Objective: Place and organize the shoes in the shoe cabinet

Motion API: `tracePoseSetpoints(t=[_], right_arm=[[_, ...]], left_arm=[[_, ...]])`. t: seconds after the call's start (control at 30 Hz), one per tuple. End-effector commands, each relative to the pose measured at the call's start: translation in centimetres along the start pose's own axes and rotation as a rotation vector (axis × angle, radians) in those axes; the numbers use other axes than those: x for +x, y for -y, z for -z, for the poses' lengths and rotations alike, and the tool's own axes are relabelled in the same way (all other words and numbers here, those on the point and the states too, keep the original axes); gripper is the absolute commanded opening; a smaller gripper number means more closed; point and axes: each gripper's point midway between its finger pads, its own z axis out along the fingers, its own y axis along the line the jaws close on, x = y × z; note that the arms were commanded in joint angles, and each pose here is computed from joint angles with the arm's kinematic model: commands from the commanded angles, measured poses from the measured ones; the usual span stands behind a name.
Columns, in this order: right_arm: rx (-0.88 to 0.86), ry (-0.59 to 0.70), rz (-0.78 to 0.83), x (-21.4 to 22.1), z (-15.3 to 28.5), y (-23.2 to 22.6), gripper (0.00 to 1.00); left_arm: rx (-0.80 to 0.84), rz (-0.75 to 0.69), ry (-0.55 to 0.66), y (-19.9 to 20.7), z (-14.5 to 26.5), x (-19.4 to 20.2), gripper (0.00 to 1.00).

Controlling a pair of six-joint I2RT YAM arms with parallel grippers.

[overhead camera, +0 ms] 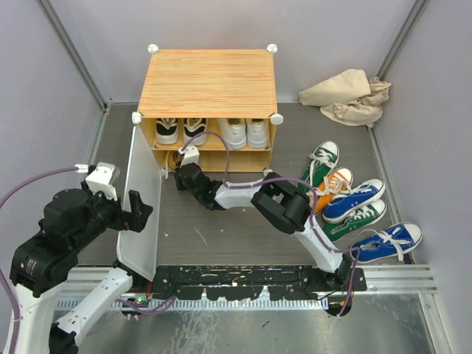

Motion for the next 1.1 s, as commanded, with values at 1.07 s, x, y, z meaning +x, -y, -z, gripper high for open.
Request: tracePoseSetpoints(t=[1.07], right_arm=[[0.301,-0.032,0.204,-4.9,14.3,3.2,0.5]], left_arm=[[0.016,-0.007,0.027,0.2,0.3,-0.4,0.98]])
